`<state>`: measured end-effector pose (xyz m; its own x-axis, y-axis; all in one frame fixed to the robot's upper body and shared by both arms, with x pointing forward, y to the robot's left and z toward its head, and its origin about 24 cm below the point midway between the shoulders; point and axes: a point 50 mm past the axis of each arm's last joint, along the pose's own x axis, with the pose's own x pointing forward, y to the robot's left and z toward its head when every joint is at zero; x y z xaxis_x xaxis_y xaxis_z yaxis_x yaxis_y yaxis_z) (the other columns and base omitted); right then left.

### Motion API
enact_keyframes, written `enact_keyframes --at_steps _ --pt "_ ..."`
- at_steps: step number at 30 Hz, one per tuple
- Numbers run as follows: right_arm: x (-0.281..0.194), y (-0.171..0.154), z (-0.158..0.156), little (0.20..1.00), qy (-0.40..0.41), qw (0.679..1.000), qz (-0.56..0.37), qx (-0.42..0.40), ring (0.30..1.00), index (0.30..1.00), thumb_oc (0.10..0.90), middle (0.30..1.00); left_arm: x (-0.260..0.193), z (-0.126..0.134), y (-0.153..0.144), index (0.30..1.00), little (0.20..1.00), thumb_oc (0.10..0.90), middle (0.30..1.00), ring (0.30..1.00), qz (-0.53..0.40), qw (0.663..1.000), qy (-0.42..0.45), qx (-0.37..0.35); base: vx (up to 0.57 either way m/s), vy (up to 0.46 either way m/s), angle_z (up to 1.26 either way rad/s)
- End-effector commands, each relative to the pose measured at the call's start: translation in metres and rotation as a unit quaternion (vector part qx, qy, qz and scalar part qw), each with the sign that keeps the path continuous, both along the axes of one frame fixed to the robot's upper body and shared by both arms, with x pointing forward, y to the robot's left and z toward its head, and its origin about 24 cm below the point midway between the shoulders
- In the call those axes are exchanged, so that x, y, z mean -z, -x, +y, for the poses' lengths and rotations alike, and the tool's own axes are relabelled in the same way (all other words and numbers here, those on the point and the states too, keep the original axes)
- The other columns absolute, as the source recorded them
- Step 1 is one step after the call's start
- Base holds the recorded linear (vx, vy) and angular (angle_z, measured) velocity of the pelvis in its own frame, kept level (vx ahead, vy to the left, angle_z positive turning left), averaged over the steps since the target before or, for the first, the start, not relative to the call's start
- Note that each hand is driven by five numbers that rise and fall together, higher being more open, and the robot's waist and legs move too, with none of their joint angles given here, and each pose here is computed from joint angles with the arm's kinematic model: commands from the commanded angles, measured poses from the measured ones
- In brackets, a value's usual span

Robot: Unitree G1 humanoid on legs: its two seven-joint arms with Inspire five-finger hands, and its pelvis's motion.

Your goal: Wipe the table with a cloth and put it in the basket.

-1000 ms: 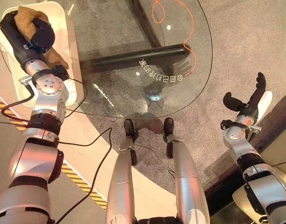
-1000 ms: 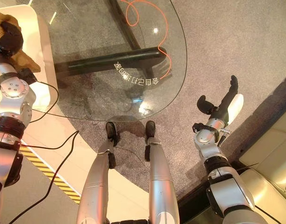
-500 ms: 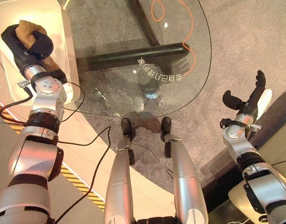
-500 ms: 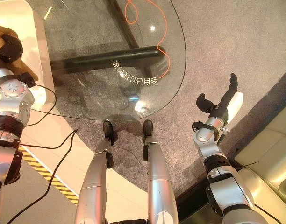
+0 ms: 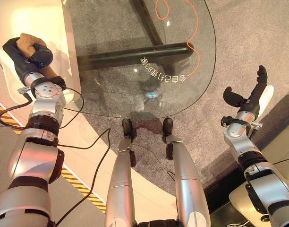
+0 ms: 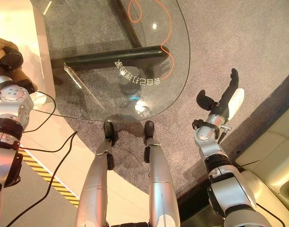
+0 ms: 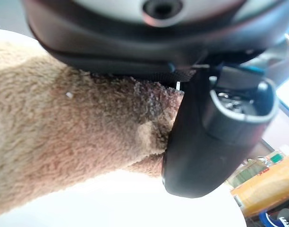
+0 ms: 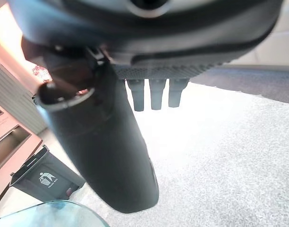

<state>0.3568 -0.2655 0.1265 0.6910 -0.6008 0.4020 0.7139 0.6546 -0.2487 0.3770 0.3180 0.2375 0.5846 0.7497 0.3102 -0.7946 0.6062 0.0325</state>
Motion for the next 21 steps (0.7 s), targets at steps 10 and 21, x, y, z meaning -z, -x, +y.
enact_keyframes --at_steps 10,21 --pt "-0.022 0.003 -0.012 0.900 0.000 0.998 -0.061 0.033 0.900 0.900 0.800 0.900 -0.052 0.030 0.019 0.719 0.689 0.589 0.719 0.719 -0.063 0.997 -0.022 -0.048 0.00 0.000 0.00" --pt "-0.024 0.003 -0.011 0.900 0.000 0.997 -0.065 0.030 0.900 0.900 0.800 0.900 -0.049 0.030 0.018 0.900 0.900 0.800 0.900 0.900 -0.056 0.997 -0.015 -0.048 0.00 0.000 0.00"
